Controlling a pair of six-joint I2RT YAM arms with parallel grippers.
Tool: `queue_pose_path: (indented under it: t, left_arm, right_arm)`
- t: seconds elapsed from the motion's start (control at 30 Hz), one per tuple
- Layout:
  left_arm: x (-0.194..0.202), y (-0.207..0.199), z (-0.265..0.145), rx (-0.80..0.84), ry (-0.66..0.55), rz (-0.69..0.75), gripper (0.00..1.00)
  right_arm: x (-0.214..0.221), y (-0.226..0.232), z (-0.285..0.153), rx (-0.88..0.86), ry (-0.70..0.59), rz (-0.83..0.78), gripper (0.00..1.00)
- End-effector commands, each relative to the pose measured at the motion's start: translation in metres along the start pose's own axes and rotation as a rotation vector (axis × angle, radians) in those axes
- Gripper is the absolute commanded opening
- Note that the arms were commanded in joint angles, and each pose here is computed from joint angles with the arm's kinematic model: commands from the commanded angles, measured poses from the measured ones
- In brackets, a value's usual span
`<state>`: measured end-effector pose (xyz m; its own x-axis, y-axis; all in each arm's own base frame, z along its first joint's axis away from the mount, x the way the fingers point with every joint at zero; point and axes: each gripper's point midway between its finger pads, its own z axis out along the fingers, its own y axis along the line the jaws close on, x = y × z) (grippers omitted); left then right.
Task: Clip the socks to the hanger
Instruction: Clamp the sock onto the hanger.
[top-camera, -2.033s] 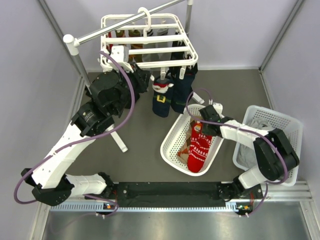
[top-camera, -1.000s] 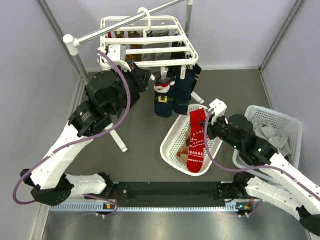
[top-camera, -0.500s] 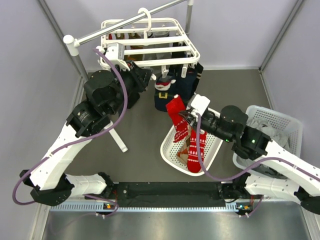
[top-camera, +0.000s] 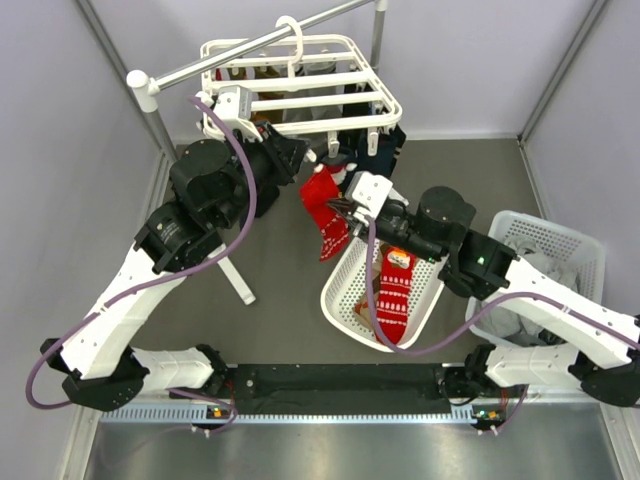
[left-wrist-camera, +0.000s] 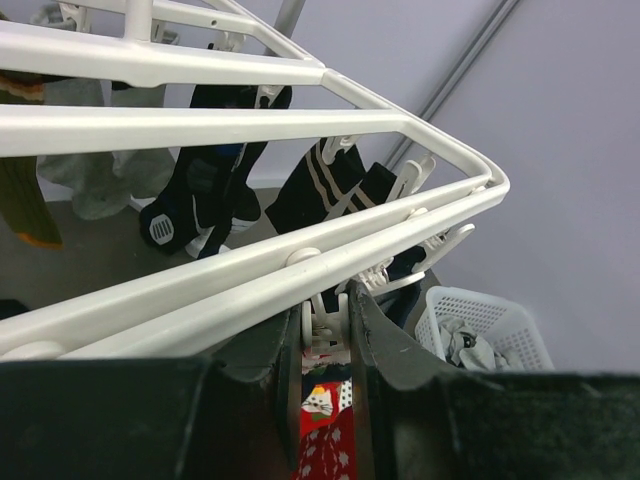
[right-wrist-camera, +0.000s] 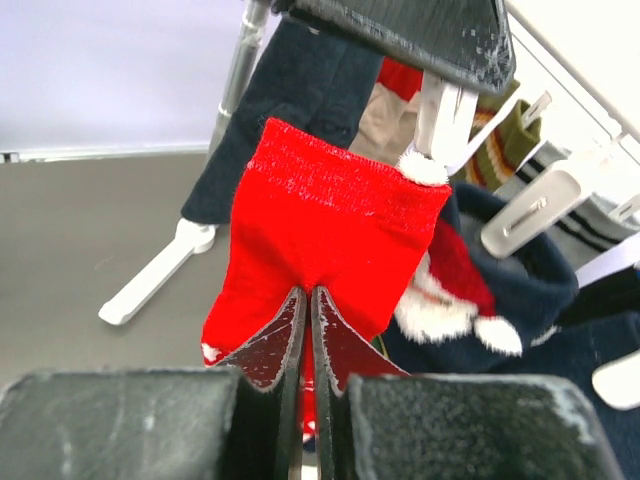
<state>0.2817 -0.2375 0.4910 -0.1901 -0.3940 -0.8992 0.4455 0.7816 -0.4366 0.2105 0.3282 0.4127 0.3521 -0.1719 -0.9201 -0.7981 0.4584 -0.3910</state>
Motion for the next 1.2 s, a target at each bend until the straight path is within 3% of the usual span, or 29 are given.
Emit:
queue_pose_path:
  t: [0.0, 0.53, 1.17]
  left_arm:
    - [-0.013, -0.014, -0.008, 0.060, -0.015, -0.024, 0.00]
    - [-0.015, -0.014, -0.015, 0.064, -0.017, -0.021, 0.00]
    - [-0.011, -0.019, -0.015, 0.090, 0.006, -0.023, 0.00]
  right_arm:
    - [-0.034, -0.006, 0.008, 0.004, -0.096, -0.033, 0.00]
    - [-0.020, -0.037, 0.019, 0.089, -0.075, -0.023, 0.00]
    - [-0.036, -0.062, 0.021, 0.168, -0.139, -0.031, 0.00]
